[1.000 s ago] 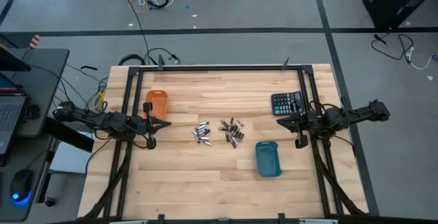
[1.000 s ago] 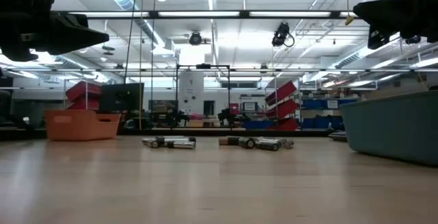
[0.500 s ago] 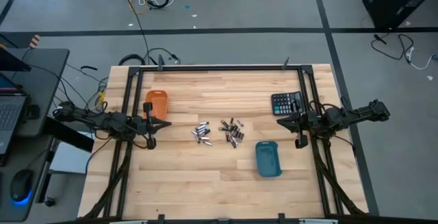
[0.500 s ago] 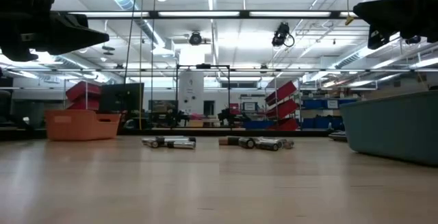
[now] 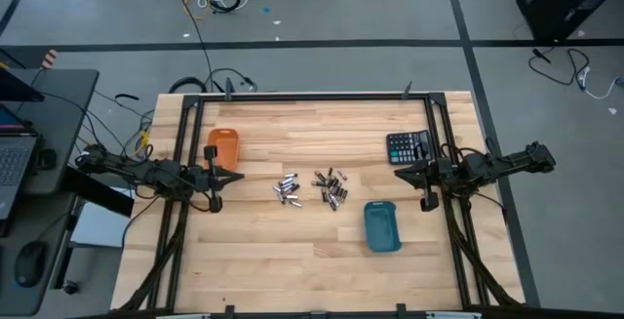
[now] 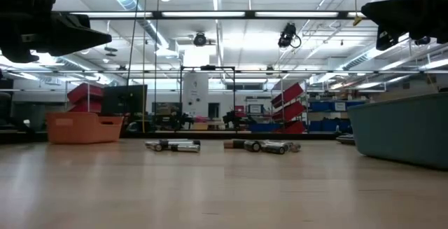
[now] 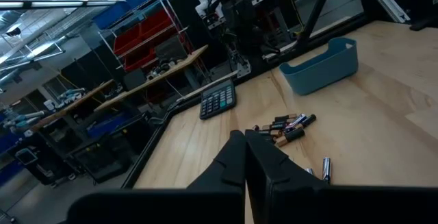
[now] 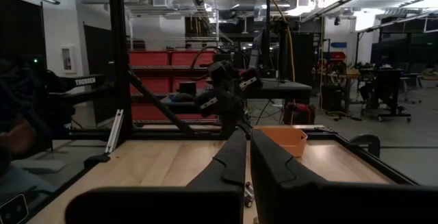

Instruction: Sort batteries

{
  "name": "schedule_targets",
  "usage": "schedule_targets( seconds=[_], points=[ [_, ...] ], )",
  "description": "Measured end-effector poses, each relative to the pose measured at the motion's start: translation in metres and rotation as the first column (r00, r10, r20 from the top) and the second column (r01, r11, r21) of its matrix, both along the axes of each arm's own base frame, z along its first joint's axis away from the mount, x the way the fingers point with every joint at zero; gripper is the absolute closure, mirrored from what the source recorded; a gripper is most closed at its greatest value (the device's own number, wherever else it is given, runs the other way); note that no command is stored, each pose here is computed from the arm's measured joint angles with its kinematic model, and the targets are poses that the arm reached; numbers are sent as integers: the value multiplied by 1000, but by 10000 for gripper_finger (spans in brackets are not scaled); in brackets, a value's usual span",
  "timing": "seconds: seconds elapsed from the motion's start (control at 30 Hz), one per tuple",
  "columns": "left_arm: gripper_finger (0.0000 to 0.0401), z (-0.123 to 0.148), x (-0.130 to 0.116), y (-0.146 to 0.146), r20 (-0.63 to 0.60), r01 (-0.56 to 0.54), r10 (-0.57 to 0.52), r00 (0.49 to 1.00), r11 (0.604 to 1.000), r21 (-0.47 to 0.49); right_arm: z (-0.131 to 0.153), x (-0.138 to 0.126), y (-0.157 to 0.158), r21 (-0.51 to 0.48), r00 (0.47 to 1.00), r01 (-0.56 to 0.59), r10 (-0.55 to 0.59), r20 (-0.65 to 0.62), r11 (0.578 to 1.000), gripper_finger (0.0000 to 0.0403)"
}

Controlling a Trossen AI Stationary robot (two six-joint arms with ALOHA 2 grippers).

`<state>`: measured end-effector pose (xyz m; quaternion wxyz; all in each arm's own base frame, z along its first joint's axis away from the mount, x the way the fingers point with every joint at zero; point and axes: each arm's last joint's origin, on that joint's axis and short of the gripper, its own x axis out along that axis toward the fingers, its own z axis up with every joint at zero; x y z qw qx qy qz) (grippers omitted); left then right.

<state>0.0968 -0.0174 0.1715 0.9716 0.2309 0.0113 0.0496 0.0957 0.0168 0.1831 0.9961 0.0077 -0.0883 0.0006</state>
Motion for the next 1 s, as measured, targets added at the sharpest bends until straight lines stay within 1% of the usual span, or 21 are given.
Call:
schedule_targets(
  seconds=[0.17,0.23,0.4,0.43,0.47,0.53,0.6,0.7,0.73,0.77,0.8,0.83,0.87,1.0],
  points=[
    [401,0,0,0,0,0,0,1000,1000,1,0,0,0,0,1000,0,0,0,1000,392],
    [401,0,0,0,2,0,0,1000,1000,22,0,0,0,0,1000,0,0,0,1000,392],
    [401,1,0,0,7,0,0,1000,1000,20,0,0,0,0,1000,0,0,0,1000,392],
    [401,1,0,0,12,2,-3,1000,1000,10,0,0,0,0,1000,0,0,0,1000,392],
    [401,2,0,0,23,16,-16,1000,1000,-22,0,0,0,0,1000,0,0,0,1000,392],
    [401,5,0,-2,61,67,-59,996,989,-134,0,0,0,0,1000,0,0,0,1000,392],
    [401,9,0,-3,121,129,-100,988,958,-255,0,0,0,0,1000,0,0,0,1000,392],
    [401,19,-2,-4,231,216,-127,965,882,-418,0,0,0,8,1000,-1,1,1,1000,392],
    [401,21,-2,-4,264,242,-127,956,849,-469,0,0,0,31,1000,-6,6,2,999,392],
    [401,23,-3,-4,291,265,-124,949,814,-516,0,0,0,78,1000,-16,16,3,997,392],
    [401,25,-3,-3,312,281,-120,943,789,-547,0,0,0,136,1000,-27,27,6,990,392],
    [401,27,-4,-3,329,294,-118,937,775,-560,1,0,0,171,999,-34,32,16,985,392],
    [401,28,-4,-3,343,303,-116,932,768,-565,3,0,0,180,999,-37,32,30,983,392],
    [401,31,-5,-3,369,318,-112,923,763,-563,5,-1,0,152,998,-33,25,55,988,392]
  ],
)
